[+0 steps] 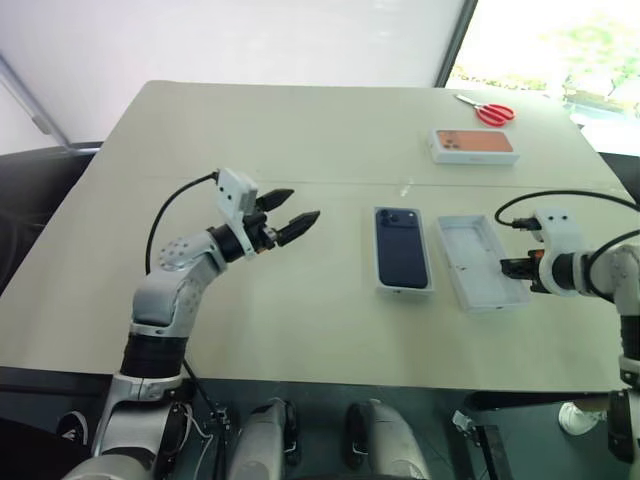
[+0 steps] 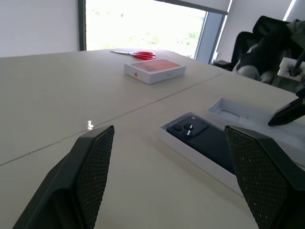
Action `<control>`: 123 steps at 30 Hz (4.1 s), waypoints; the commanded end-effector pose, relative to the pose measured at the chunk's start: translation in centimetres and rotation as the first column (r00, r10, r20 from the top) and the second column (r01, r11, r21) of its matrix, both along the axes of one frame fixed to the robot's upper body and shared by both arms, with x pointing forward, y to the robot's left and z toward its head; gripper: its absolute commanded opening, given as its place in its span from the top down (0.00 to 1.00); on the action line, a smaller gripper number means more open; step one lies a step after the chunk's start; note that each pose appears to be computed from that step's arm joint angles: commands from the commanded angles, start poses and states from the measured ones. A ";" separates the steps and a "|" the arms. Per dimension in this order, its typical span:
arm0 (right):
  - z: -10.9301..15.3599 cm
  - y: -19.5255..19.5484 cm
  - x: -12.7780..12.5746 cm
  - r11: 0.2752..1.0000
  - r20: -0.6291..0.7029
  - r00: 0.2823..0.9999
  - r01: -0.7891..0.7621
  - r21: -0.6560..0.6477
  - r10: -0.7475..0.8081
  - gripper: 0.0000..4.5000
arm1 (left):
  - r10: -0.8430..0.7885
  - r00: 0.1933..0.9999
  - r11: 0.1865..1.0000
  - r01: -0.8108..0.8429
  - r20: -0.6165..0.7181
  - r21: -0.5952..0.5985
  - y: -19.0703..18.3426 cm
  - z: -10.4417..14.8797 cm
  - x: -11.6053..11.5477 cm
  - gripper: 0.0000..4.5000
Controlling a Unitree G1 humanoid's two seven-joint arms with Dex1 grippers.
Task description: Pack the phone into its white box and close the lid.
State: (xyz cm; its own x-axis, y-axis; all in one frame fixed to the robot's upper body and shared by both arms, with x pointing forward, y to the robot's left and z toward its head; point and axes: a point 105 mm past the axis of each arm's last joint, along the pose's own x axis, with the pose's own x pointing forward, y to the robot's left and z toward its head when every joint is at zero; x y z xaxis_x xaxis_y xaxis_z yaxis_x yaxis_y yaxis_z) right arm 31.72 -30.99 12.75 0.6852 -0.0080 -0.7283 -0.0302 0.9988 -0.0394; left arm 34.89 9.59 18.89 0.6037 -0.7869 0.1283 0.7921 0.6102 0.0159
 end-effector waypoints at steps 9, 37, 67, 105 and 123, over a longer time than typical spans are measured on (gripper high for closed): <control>4.9 -1.1 2.3 0.998 0.213 0.976 0.045 -0.039 -0.036 0.01 | 0.002 0.998 1.000 -0.003 0.066 0.006 0.5 1.3 -0.7 0.13; 1.3 7.1 0.6 0.967 -0.047 0.966 -0.256 -0.015 0.255 0.12 | -0.215 0.966 0.968 0.191 0.144 0.162 -1.8 -0.7 -4.4 0.13; 11.6 17.5 5.5 0.532 0.417 0.894 -0.435 0.727 0.162 0.99 | -0.099 0.986 0.990 0.084 0.134 0.114 -0.6 0.0 -2.8 0.13; 5.4 21.9 0.0 0.254 0.219 0.957 -0.263 0.931 0.188 1.00 | -0.011 1.000 0.999 0.012 -0.009 0.033 -6.2 -4.7 1.5 1.00; 7.2 9.7 3.7 0.887 0.423 0.871 -0.380 0.262 0.248 0.01 | -0.069 0.998 0.997 0.069 0.011 0.027 -9.5 -4.7 1.5 1.00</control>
